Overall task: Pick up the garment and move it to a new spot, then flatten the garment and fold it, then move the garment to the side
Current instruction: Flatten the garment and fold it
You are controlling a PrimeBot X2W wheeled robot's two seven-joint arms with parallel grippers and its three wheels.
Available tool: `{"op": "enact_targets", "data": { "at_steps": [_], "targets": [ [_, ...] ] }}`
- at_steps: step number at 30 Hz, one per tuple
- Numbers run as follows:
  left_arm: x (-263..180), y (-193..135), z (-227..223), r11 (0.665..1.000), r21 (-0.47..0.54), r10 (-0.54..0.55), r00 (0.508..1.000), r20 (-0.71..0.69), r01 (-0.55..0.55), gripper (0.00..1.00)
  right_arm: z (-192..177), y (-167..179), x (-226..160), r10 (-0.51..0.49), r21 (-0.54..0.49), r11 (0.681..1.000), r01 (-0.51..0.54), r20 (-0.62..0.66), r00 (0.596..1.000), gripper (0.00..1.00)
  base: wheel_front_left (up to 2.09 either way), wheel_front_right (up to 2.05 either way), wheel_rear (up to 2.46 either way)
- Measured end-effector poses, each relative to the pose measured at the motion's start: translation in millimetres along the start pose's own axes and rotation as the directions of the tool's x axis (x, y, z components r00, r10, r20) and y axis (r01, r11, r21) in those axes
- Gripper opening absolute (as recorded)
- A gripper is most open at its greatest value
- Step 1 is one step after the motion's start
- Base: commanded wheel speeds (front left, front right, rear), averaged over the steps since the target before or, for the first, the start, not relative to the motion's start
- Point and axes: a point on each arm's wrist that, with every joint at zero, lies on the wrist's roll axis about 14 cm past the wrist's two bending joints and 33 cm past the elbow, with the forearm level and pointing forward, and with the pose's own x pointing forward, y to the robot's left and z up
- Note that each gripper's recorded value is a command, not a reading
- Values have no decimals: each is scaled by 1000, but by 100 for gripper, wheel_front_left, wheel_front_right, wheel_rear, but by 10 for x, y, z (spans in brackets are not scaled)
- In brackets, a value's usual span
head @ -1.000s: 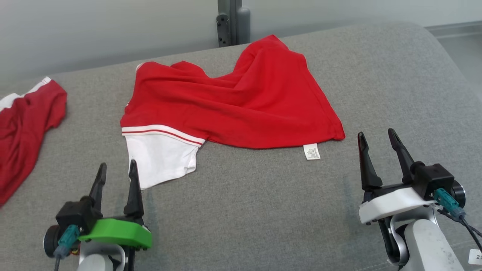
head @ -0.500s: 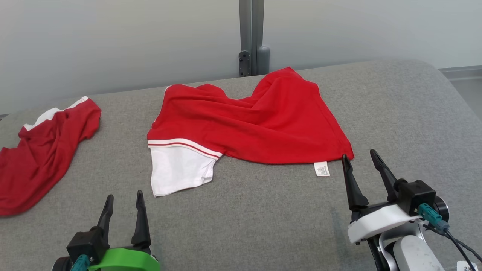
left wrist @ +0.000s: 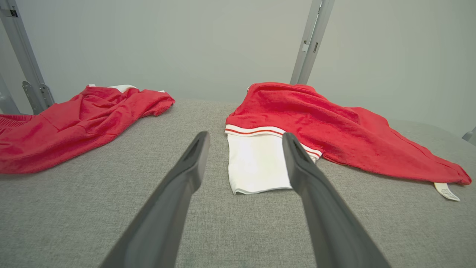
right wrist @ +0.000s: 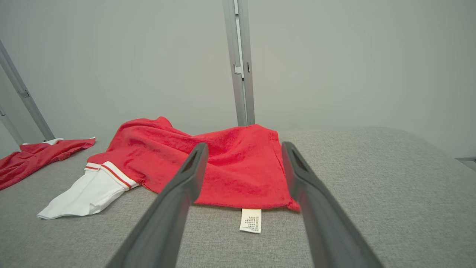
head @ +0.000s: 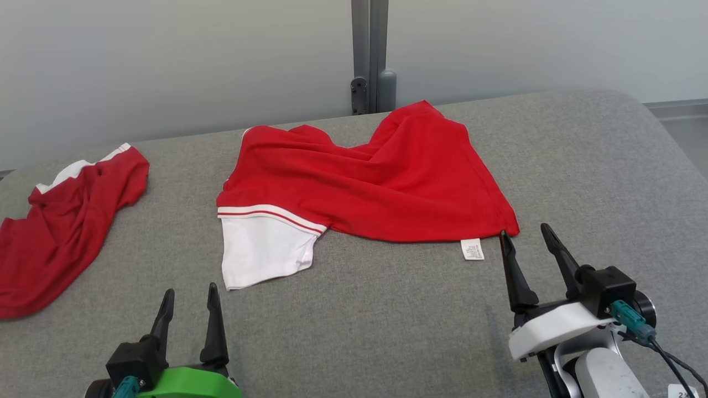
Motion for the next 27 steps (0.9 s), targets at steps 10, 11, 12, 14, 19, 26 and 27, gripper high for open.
{"op": "enact_targets", "data": {
  "at_steps": [10,11,12,14,19,26,27],
  "targets": [
    [-32,-33,-283,1000,0,-7,996,-91,7,100,-59,-22,-19,-7,4,1000,8,-18,1000,100,0,0,0],
    [-29,-49,-348,1000,1,-12,993,-116,12,100,-72,-28,-24,-9,4,1000,10,-22,1000,100,0,0,0],
    [-6,-69,-394,1000,2,-18,991,-135,18,100,-88,-37,-31,-12,4,1000,12,-27,1000,100,0,0,0],
    [64,-101,-467,1000,4,-29,985,-173,30,100,-119,-49,-38,-17,8,1000,17,-37,999,100,0,0,0],
    [261,-103,-647,1000,-14,-28,964,-264,25,100,-188,-104,-28,-33,12,999,33,-57,998,100,0,0,0],
    [491,41,-948,997,-51,32,923,-382,-55,100,-266,-230,18,-66,14,998,67,-79,995,100,0,0,0],
    [520,68,-977,997,-49,43,920,-390,-67,100,-278,-254,19,-72,12,997,74,-83,994,100,0,0,0]
  ]
}}
